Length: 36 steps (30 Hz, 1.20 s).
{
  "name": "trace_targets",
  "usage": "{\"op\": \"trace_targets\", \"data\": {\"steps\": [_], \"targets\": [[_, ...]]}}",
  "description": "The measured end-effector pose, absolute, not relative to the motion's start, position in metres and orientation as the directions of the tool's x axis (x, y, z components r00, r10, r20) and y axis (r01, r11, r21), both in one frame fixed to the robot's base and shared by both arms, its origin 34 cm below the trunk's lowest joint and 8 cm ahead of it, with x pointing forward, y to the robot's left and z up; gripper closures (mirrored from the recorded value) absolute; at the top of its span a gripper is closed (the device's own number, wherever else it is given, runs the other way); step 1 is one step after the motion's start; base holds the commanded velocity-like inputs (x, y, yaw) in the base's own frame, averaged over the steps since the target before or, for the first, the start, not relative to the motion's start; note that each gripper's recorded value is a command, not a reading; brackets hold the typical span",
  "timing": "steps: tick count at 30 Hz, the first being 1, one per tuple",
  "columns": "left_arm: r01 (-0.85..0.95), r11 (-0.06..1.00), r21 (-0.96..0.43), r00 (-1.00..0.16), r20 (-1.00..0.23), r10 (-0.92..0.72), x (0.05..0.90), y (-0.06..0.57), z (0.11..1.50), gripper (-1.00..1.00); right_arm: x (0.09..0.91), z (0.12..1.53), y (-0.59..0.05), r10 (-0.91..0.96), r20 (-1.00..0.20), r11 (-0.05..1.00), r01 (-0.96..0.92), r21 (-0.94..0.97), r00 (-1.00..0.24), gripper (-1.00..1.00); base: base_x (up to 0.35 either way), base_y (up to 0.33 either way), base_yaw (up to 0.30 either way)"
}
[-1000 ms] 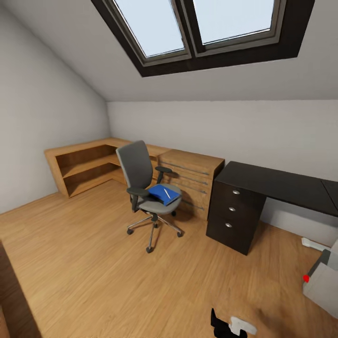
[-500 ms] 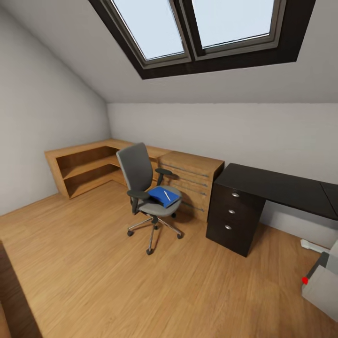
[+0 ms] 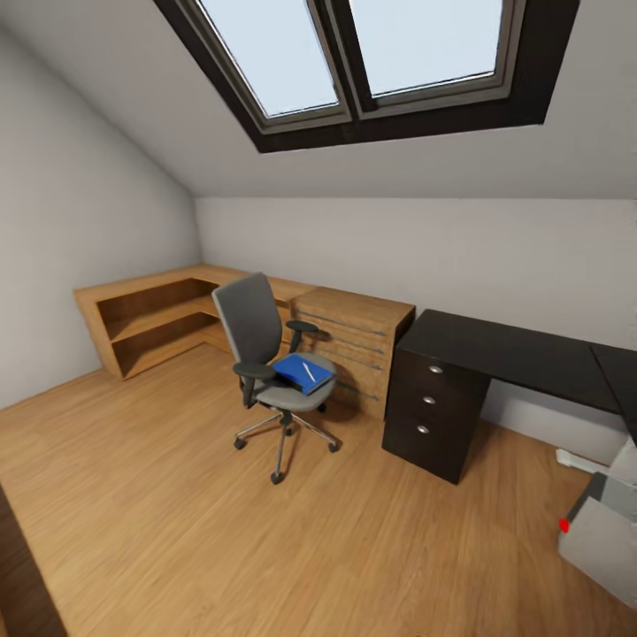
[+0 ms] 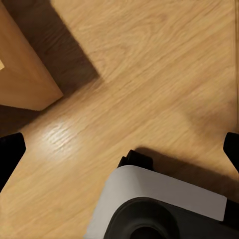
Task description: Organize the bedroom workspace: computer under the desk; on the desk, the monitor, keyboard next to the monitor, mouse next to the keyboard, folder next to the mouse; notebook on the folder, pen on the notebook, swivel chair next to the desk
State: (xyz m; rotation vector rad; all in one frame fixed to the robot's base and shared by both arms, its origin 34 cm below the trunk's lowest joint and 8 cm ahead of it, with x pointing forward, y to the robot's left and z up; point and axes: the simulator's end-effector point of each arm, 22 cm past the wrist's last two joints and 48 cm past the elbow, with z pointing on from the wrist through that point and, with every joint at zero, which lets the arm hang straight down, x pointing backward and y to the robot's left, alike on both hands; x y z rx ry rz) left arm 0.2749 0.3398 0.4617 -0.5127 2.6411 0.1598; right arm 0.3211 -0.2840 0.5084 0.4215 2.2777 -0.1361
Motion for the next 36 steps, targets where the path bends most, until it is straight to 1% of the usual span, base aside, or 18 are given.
{"op": "trace_targets", "data": {"steps": [6,11,14,36], "targets": [[-0.355,0.935,0.000,-0.842,-0.433,-0.320,0.276,0.317,0.460,-1.00,0.306,0.506,-0.292,0.245,-0.726,0.942,0.335,0.020,-0.643,-1.00,0.000,0.000,-0.236],[-0.339,0.941,-0.003,-0.849,-0.429,-0.308,0.276,0.312,0.459,-1.00,0.302,0.505,-0.290,0.246,-0.722,0.942,0.334,0.022,-0.647,-1.00,-0.012,0.000,-0.268],[-0.338,0.941,-0.004,-0.850,-0.429,-0.307,0.276,0.311,0.459,-1.00,0.301,0.504,-0.290,0.245,-0.720,0.943,0.333,0.021,-0.650,-1.00,-0.175,0.000,-0.271],[-0.336,0.942,-0.004,-0.853,-0.422,-0.307,0.274,0.309,0.458,-1.00,0.298,0.502,-0.288,0.247,-0.709,0.944,0.330,0.021,-0.660,-1.00,-0.322,-0.008,-0.262]]}}
